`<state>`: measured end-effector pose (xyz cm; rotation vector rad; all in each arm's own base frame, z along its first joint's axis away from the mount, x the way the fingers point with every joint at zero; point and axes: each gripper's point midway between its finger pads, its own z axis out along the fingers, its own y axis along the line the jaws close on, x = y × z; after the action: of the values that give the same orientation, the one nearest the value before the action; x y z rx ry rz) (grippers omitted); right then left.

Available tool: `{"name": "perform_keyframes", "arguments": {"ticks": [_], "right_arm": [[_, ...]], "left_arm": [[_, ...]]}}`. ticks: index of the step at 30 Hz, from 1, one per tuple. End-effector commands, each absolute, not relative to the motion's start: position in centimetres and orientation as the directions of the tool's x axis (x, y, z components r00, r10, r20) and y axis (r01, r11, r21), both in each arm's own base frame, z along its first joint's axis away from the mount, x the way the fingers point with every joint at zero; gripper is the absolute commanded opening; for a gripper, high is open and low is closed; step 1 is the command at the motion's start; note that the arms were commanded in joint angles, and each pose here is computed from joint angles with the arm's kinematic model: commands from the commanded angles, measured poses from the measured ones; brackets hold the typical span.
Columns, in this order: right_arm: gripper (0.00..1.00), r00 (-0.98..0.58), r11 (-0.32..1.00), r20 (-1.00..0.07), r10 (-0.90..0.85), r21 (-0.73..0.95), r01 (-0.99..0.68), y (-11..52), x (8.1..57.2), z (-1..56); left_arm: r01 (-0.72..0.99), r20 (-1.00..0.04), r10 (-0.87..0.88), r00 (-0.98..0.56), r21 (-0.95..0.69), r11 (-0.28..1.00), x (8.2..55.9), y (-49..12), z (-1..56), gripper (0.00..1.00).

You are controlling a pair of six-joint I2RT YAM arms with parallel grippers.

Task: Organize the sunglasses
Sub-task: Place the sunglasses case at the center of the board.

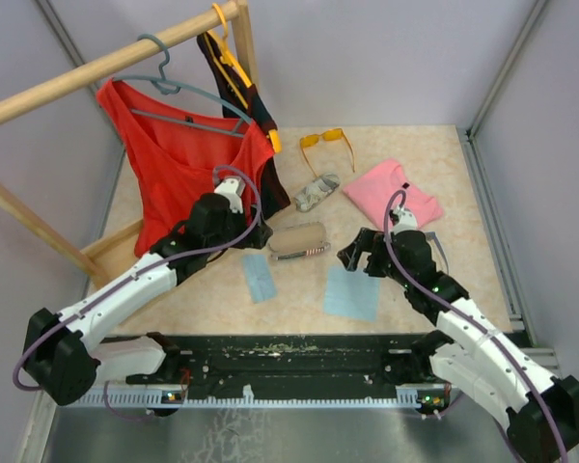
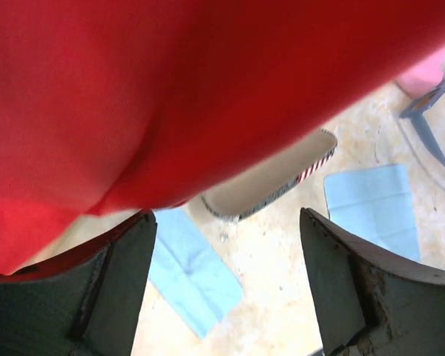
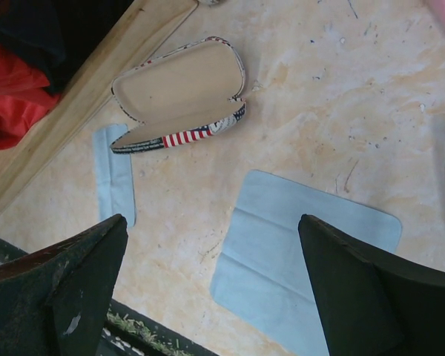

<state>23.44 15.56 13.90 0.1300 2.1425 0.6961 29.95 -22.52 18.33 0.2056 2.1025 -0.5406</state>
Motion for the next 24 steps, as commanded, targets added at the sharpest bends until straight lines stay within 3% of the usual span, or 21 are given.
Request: {"name": "perform_keyframes", "arguments": {"ticks": [1,8,14,20,24], "right_arm": [[0.99,-0.554,0.833,-0.768,0.322,0.508,-0.219,16.1,25.2,16.8],[0.98,-0.522,0.866,-0.783,0.338,0.477,-0.154,14.4,25.2,16.7],[0.94,-0.6,0.931,-0.755,0.263,0.362,-0.047,12.5,25.0,14.6],[0.75,-0.643,0.94,-0.731,0.226,0.337,-0.053,12.6,24.7,14.3],[0.69,-0.66,0.938,-0.72,0.215,0.34,-0.065,12.9,24.6,13.9]], "left_arm": [[0.24,-0.75,-0.154,-0.643,-0.388,0.89,27.3,-21.2,17.2,0.85],[0.128,-0.707,-0.222,-0.672,-0.406,0.905,25.2,-18.8,14.5,0.93],[0.086,-0.677,-0.26,-0.688,-0.432,0.898,23.8,-17.9,12.6,1.0],[0.117,-0.64,-0.237,-0.731,-0.459,0.881,22.5,-18.8,11.2,0.95],[0.151,-0.645,-0.209,-0.735,-0.456,0.877,21.5,-20.9,10.4,0.87]]}}
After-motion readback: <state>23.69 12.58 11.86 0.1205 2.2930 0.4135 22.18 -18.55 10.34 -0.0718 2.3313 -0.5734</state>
